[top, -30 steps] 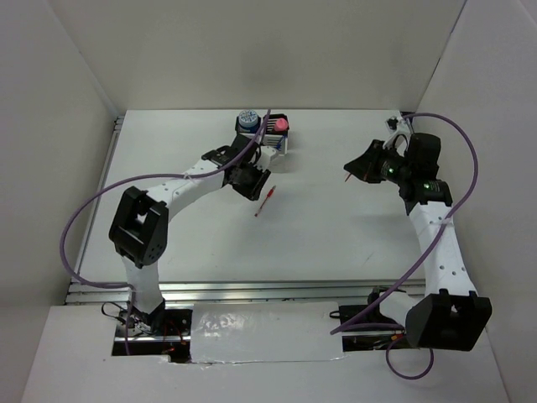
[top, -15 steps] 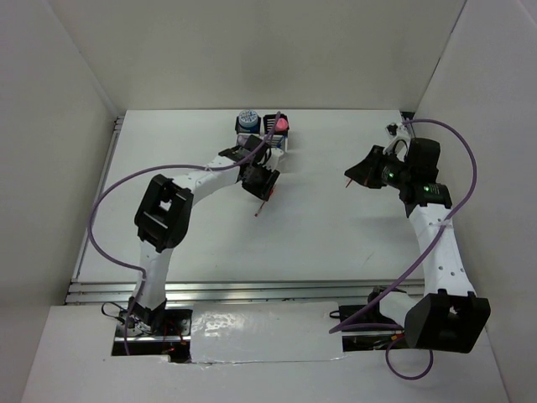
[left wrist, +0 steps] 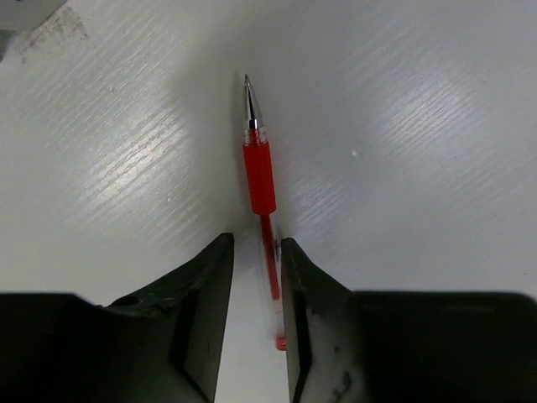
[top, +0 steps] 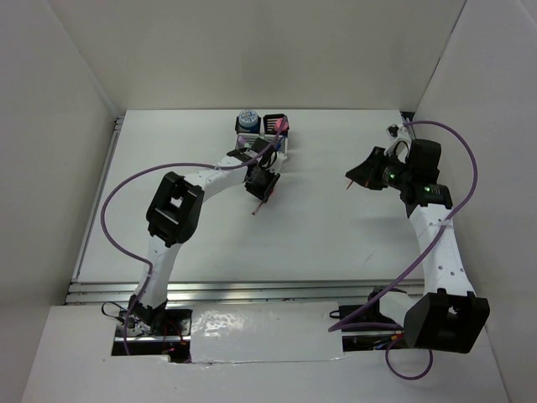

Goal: Sort the stationery into containers
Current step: Pick up the pen from the storage box, then close the pen cap on the pen.

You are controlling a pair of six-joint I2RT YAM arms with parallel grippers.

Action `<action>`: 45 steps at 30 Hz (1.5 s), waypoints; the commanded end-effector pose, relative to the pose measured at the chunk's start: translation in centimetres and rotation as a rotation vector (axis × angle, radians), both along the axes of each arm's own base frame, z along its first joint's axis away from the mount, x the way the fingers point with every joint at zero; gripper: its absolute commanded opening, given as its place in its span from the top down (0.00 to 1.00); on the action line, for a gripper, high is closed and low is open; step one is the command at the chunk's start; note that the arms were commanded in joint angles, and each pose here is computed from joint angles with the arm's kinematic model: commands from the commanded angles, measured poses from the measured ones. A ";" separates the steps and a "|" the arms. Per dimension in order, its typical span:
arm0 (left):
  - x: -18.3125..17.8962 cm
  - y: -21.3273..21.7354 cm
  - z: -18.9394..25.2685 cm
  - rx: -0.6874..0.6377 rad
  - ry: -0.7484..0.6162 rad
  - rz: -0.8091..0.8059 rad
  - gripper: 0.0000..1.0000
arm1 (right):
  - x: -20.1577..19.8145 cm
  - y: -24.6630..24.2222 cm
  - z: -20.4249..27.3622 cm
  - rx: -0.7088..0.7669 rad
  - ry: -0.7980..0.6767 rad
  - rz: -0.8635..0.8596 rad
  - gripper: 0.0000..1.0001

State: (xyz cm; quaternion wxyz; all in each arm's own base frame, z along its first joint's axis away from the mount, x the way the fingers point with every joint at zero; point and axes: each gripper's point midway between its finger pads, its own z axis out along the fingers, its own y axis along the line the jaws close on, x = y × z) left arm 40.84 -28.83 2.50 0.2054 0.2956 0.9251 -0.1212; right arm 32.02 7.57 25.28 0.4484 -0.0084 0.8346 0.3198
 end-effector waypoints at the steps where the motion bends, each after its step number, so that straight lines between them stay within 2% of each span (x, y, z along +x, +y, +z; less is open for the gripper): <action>1: -1.5 1.1 -1.6 0.069 0.072 0.006 0.61 | 0.0 -0.1 1.3 -0.016 -0.042 0.013 1.00; 2: -2.1 1.5 -2.0 0.081 0.091 0.004 0.67 | 0.0 0.0 1.4 -0.017 -0.042 0.017 1.00; 4: -3.4 1.8 -2.4 0.091 0.134 -0.006 0.72 | -0.1 0.2 1.7 -0.023 -0.049 0.024 1.00; 7: -5.6 2.9 -2.4 0.091 0.165 -0.014 0.93 | -0.5 1.7 2.1 -0.039 -0.066 0.062 1.00; 9: -6.8 2.5 -1.6 0.048 0.183 -0.041 1.00 | -1.0 3.4 2.4 -0.046 -0.088 0.103 1.00; 12: -8.1 1.6 1.5 -0.086 0.168 -0.078 1.00 | -1.8 5.4 3.2 -0.023 -0.111 0.189 1.00; 13: -8.4 0.8 4.4 -0.196 0.133 -0.098 1.00 | -2.0 5.7 3.6 -0.018 -0.116 0.208 1.00; 15: -8.7 0.2 7.9 -0.309 0.081 -0.111 1.00 | -2.4 6.5 4.8 -0.016 -0.144 0.265 1.00; 16: -9.6 0.1 11.4 -0.407 0.042 -0.130 1.00 | -2.5 6.7 5.4 -0.020 -0.160 0.280 1.00; 18: -9.7 -0.6 15.6 -0.534 -0.052 -0.175 1.00 | -2.9 7.3 7.4 -0.033 -0.218 0.324 1.00; 19: -11.1 -0.5 18.5 -0.607 -0.088 -0.206 1.00 | -2.9 7.5 7.9 -0.032 -0.230 0.339 1.00; 24: -15.3 -0.7 27.4 -0.832 -0.249 -0.365 1.00 | -4.2 9.0 14.0 0.031 -0.362 0.452 1.00; 26: -16.9 -1.0 28.6 -0.876 -0.237 -0.400 1.00 | -5.2 9.7 16.1 0.089 -0.385 0.487 1.00; 29: -18.7 -1.3 30.2 -0.920 -0.211 -0.445 1.00 | -6.0 10.4 19.3 0.148 -0.502 0.520 1.00; 35: -19.8 -1.6 32.3 -0.958 -0.225 -0.462 1.00 | -8.3 12.2 21.1 0.259 -0.580 0.622 1.00; 41: -19.5 -2.4 33.3 -0.967 -0.240 -0.473 1.00 | -9.1 14.1 18.9 0.336 -0.432 0.722 1.00; 45: -19.9 -3.0 33.7 -0.983 -0.227 -0.489 1.00 | -9.0 14.7 17.4 0.374 -0.373 0.725 1.00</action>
